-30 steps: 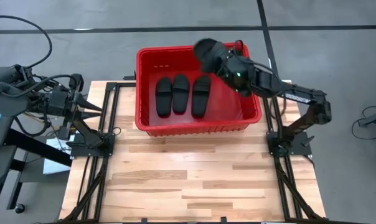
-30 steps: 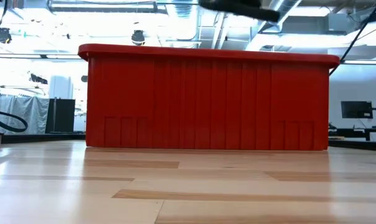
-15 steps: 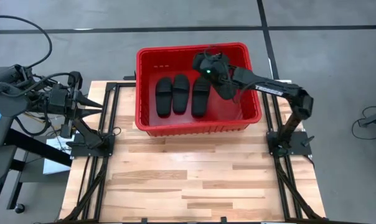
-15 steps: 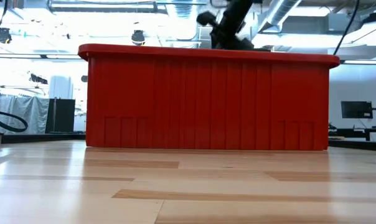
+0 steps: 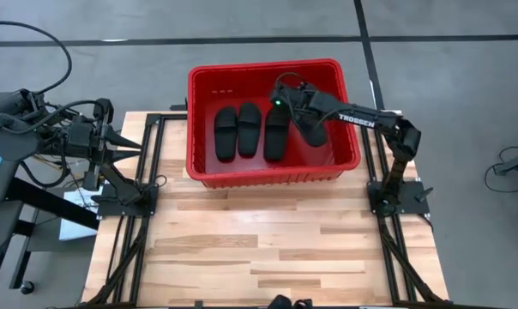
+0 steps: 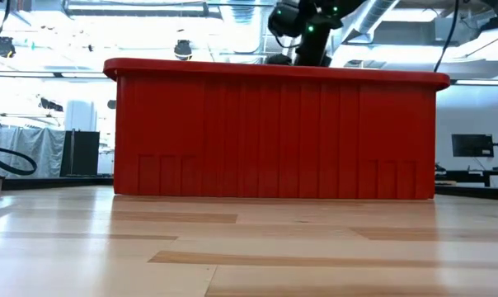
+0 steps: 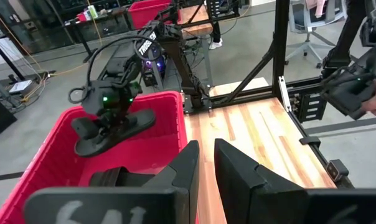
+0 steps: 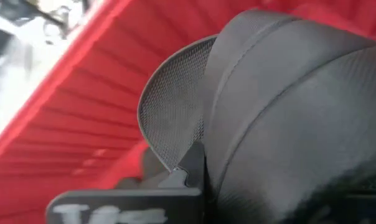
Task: Pick and place slides into bin
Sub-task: Put the black slide into the red bin
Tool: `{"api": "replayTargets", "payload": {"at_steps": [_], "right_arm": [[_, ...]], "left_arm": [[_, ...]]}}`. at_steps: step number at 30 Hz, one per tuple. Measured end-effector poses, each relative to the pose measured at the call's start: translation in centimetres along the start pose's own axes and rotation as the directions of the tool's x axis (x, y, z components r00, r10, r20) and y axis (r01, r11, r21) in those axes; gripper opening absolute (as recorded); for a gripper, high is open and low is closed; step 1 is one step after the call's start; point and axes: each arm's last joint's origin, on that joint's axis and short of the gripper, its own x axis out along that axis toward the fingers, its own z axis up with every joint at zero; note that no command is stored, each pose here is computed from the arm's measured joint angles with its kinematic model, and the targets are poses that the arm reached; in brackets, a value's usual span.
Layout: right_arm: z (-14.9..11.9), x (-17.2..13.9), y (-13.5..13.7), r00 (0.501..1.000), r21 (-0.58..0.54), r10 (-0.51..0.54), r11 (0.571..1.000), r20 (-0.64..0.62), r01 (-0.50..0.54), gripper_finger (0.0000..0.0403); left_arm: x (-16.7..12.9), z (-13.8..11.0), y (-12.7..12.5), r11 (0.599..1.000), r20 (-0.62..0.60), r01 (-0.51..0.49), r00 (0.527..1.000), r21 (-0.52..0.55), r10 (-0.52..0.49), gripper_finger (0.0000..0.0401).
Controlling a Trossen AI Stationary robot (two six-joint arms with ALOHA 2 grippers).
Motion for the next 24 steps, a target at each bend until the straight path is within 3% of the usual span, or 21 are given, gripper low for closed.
{"api": "replayTargets", "payload": {"at_steps": [3,17,24], "right_arm": [[0.4,0.3,-0.7,0.998,-0.017,-0.068,0.998,0.006,0.068,0.0001],[2.7,1.8,-1.5,0.987,0.045,-0.148,0.988,0.060,0.145,0.0001],[1.2,4.2,-1.5,0.983,0.067,-0.175,0.983,0.054,0.171,0.0001]], "left_arm": [[0.0,0.0,0.0,1.000,0.000,0.000,1.000,-0.003,0.000,0.0041],[0.0,0.0,0.0,1.000,0.001,-0.003,1.000,-0.002,0.003,0.0041],[0.0,0.0,0.1,1.000,0.006,-0.028,1.000,-0.002,0.028,0.0041]]}}
